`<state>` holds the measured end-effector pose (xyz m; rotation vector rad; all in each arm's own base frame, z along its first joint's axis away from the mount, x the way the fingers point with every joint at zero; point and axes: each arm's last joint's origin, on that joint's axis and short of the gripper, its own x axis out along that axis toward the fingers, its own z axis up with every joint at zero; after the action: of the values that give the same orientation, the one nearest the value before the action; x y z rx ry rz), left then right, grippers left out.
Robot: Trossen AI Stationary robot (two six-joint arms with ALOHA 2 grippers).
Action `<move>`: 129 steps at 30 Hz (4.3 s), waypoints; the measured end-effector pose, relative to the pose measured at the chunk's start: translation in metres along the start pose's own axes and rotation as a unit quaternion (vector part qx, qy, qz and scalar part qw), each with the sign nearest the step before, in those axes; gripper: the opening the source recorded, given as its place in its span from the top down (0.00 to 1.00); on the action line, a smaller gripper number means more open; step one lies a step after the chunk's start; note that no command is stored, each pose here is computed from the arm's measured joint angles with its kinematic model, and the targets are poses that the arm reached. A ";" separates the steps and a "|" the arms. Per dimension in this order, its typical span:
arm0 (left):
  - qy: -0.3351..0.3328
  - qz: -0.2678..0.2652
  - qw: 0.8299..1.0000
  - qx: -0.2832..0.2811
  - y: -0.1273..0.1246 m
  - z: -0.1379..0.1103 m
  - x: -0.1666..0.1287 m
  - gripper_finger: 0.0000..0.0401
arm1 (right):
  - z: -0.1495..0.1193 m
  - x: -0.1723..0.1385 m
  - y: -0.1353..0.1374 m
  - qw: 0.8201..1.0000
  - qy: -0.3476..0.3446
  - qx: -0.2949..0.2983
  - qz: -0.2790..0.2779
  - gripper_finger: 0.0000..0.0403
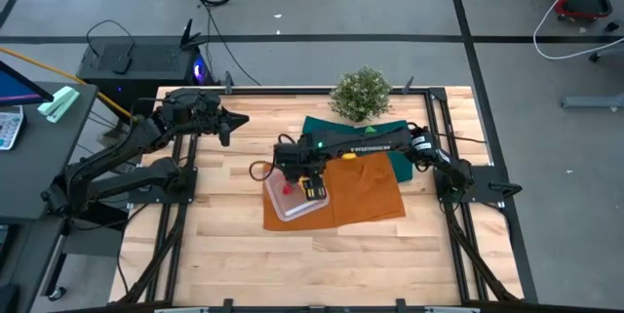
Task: Pick and placing Produce into tupperware
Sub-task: Put the yellow lemon into the transparent bin
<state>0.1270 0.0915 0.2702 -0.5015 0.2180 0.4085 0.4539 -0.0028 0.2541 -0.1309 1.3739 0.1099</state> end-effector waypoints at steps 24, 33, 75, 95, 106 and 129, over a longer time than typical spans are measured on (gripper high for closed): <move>0.004 0.001 1.000 -0.002 0.000 -0.001 0.000 0.91 | -0.045 -0.004 -0.075 0.953 0.099 0.282 -0.048 0.51; 0.004 0.001 1.000 -0.002 0.000 -0.001 0.000 0.91 | -0.068 0.036 -0.074 0.920 0.182 0.342 -0.064 0.51; 0.004 0.001 1.000 -0.013 0.000 -0.001 0.000 0.93 | -0.092 0.075 -0.072 0.857 0.219 0.455 -0.106 0.56; 0.003 0.001 1.000 -0.010 0.000 -0.001 0.000 0.93 | -0.091 0.076 -0.072 0.862 0.216 0.446 -0.102 0.81; 0.003 0.001 1.000 -0.010 0.000 -0.001 0.000 0.90 | -0.086 0.068 -0.073 0.873 0.203 0.434 -0.094 0.84; 0.003 0.001 1.000 -0.002 0.000 -0.001 0.000 0.90 | -0.090 0.060 -0.055 0.871 0.263 0.406 -0.083 0.56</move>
<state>0.1270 0.0912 0.2695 -0.5060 0.2241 0.4086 0.3870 -0.0712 0.1793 0.4634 1.8364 -0.6981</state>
